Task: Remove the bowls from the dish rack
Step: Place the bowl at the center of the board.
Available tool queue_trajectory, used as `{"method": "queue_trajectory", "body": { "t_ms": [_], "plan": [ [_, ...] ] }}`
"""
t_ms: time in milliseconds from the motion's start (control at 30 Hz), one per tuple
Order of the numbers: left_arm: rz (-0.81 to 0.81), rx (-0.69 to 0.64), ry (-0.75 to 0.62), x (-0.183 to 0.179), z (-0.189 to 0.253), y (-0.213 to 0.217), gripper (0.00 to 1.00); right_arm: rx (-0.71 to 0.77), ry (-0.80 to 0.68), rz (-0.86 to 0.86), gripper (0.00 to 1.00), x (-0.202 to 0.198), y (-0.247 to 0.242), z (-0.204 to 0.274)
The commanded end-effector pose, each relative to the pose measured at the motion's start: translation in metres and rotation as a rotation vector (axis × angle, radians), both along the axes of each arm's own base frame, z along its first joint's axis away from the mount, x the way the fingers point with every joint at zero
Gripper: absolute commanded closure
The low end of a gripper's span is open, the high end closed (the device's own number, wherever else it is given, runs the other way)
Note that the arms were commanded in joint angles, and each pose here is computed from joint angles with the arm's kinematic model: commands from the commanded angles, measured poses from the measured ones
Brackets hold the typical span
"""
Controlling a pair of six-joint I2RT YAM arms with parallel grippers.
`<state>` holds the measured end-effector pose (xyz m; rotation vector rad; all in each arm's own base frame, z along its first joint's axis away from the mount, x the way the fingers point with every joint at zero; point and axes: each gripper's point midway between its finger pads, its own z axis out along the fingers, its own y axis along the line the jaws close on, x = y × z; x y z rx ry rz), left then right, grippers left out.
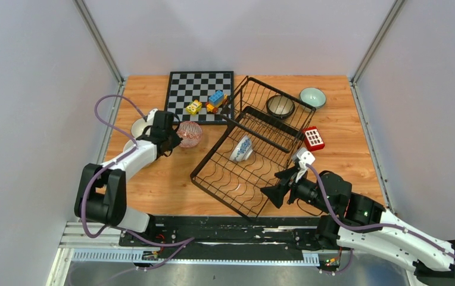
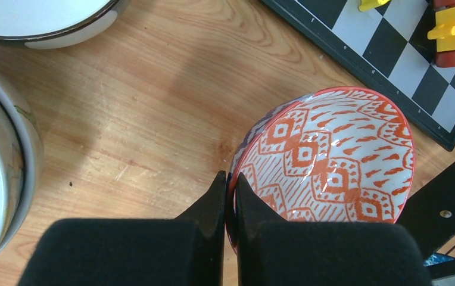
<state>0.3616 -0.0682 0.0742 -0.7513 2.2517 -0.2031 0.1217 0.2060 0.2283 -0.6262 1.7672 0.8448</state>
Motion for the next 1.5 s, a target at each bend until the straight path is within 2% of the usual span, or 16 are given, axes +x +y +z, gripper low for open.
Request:
{"method": "queue_trajectory", "body": {
  "t_ms": [0,667,733,867,1233,1467],
  "plan": [
    [0.039,-0.030,-0.048,0.013,0.002,0.003,1.00,0.018,0.008,-0.015,0.22,0.001,0.000,-0.001],
    [0.098,-0.015,0.060,-0.001,-0.038,0.014,1.00,0.017,0.023,-0.048,0.22,0.004,-0.004,-0.004],
    [0.096,-0.013,0.057,-0.001,-0.037,0.015,0.93,0.016,0.024,-0.050,0.22,0.004,-0.004,-0.003],
    [0.092,-0.007,0.051,-0.001,-0.034,0.015,0.74,0.013,0.023,-0.054,0.22,0.005,-0.005,-0.004],
    [0.086,0.002,0.025,-0.007,-0.021,0.018,0.52,0.012,0.022,-0.061,0.22,0.005,-0.007,-0.003],
    [0.030,0.015,-0.072,-0.015,0.032,0.019,0.27,0.009,0.008,-0.100,0.22,0.009,-0.015,0.006]
  ]
}}
